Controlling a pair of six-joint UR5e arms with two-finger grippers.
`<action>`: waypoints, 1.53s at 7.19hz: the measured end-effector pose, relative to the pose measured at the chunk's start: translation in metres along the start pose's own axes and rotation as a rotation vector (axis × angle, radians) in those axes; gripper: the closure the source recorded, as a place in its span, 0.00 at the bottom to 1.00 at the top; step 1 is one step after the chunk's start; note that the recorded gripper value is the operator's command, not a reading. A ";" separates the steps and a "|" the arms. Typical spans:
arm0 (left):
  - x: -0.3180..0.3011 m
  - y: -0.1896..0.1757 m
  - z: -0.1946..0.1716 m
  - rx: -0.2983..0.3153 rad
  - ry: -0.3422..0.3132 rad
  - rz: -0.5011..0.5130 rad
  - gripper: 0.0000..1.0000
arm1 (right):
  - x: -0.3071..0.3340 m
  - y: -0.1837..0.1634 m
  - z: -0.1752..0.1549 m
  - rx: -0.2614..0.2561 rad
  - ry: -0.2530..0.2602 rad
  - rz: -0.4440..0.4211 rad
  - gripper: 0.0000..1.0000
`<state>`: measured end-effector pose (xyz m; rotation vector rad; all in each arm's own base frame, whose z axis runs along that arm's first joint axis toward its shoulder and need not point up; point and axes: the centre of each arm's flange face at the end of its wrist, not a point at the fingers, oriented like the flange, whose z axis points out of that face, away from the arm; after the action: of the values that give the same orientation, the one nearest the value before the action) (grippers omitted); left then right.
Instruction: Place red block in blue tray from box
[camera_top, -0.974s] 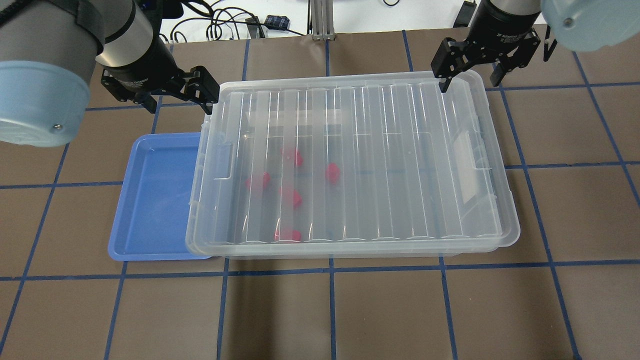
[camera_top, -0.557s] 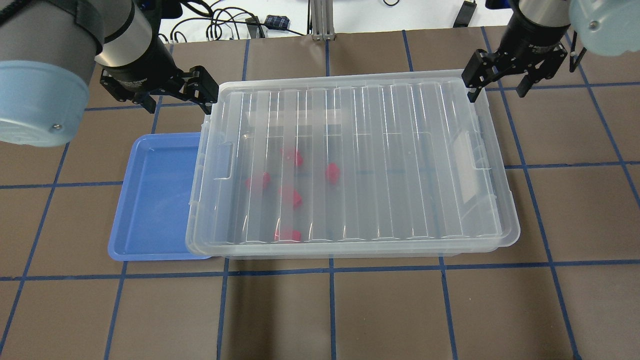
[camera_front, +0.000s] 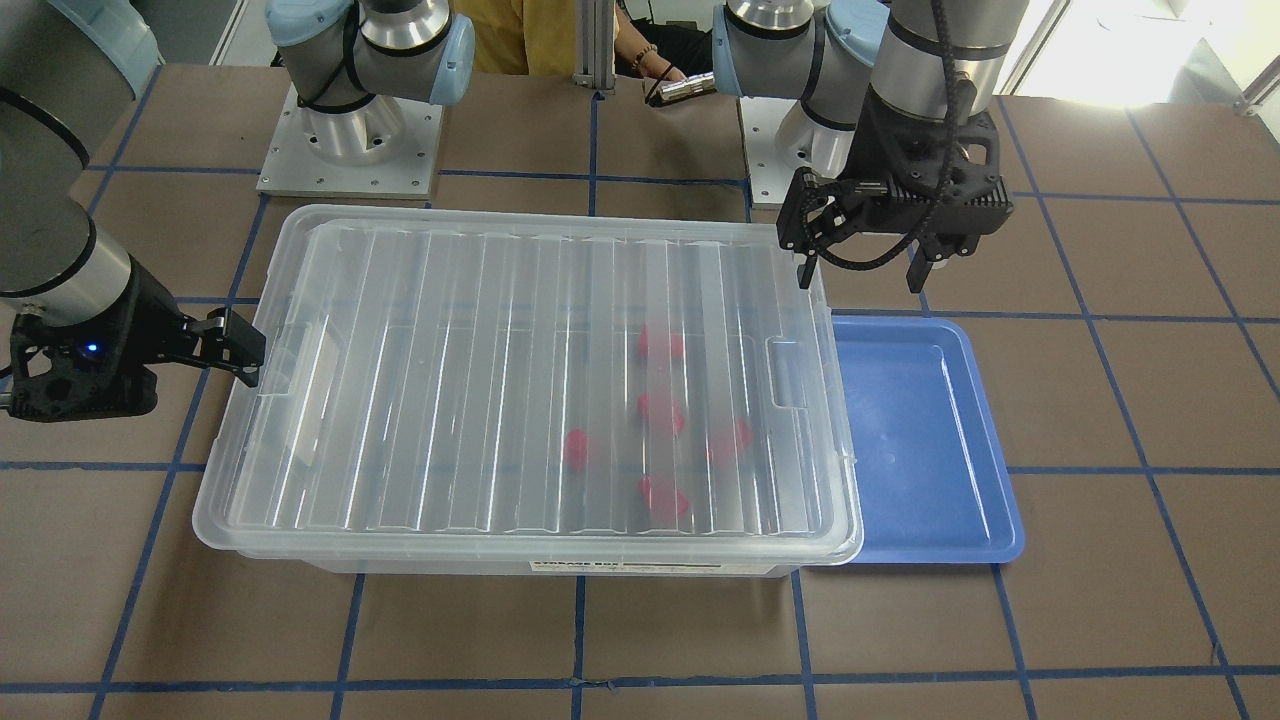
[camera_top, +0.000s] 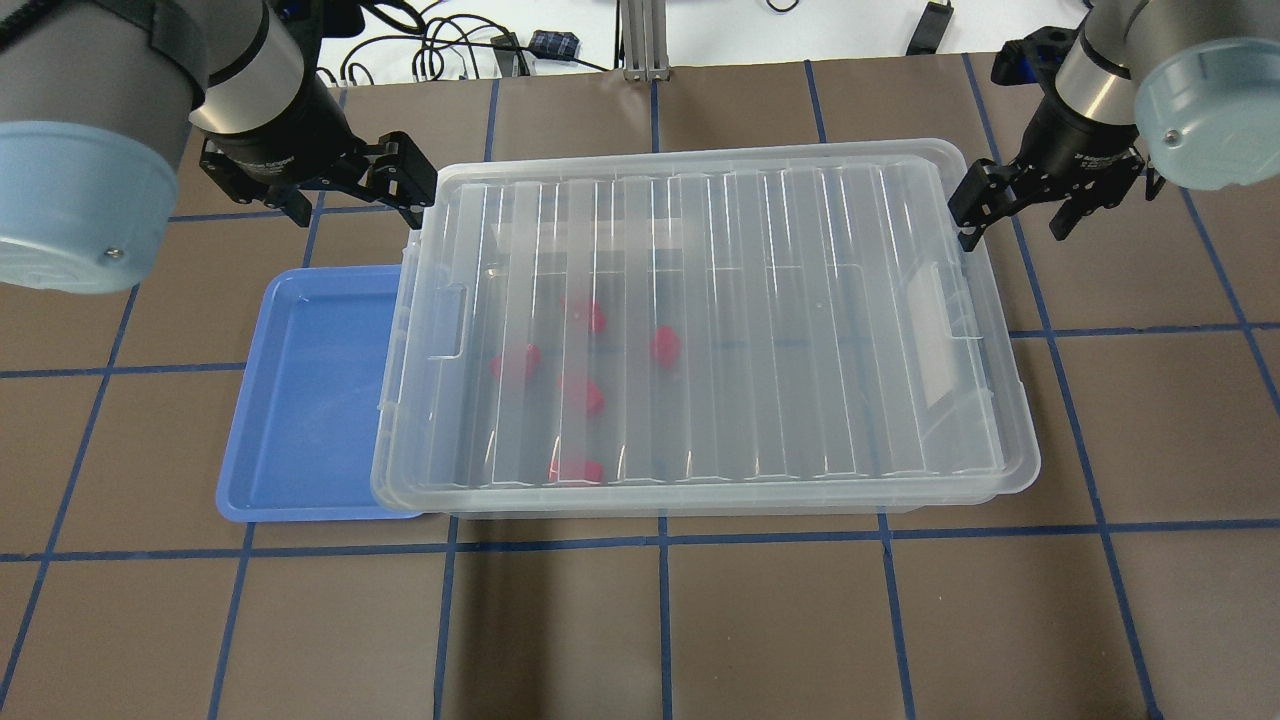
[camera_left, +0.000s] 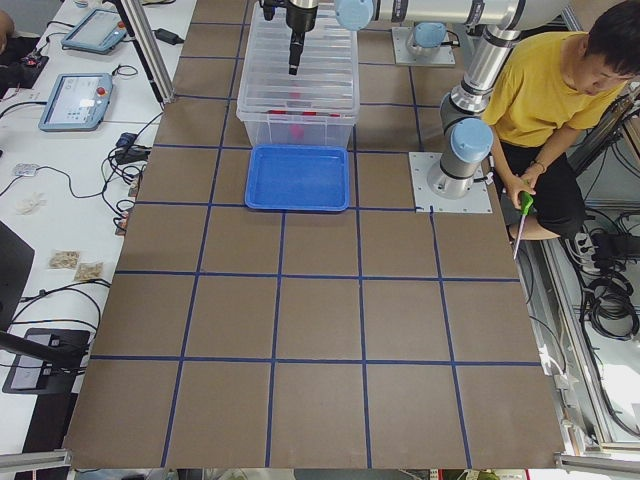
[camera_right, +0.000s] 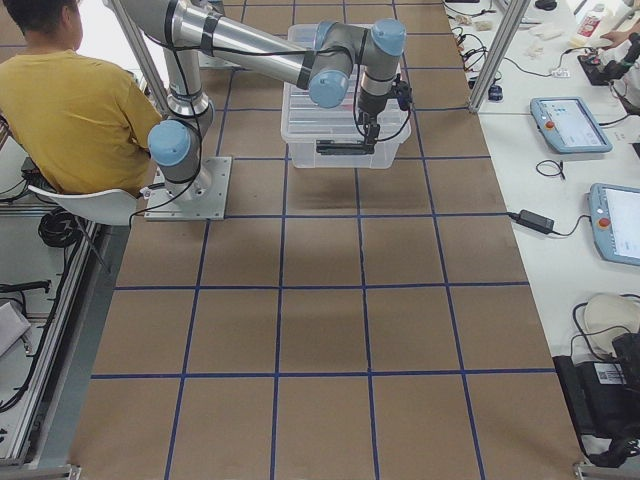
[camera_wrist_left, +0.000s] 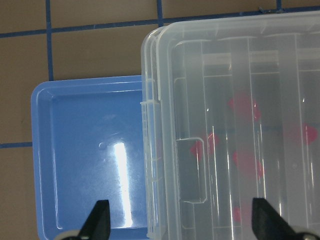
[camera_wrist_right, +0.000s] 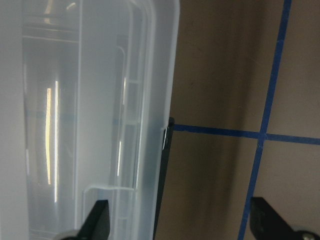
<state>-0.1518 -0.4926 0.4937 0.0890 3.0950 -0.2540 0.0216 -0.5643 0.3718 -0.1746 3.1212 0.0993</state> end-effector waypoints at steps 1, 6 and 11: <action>0.000 0.000 0.000 0.000 0.000 0.000 0.00 | -0.001 0.001 0.006 -0.007 -0.005 -0.003 0.00; -0.001 -0.001 0.001 -0.001 0.000 -0.002 0.00 | 0.014 0.008 0.019 -0.033 -0.009 0.020 0.00; -0.001 0.000 0.001 -0.001 0.000 -0.002 0.00 | 0.041 0.016 0.029 -0.053 -0.011 0.029 0.00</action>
<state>-0.1509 -0.4932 0.4932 0.0861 3.0953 -0.2524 -0.0208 -0.5512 0.3427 -0.1291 3.1123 0.1827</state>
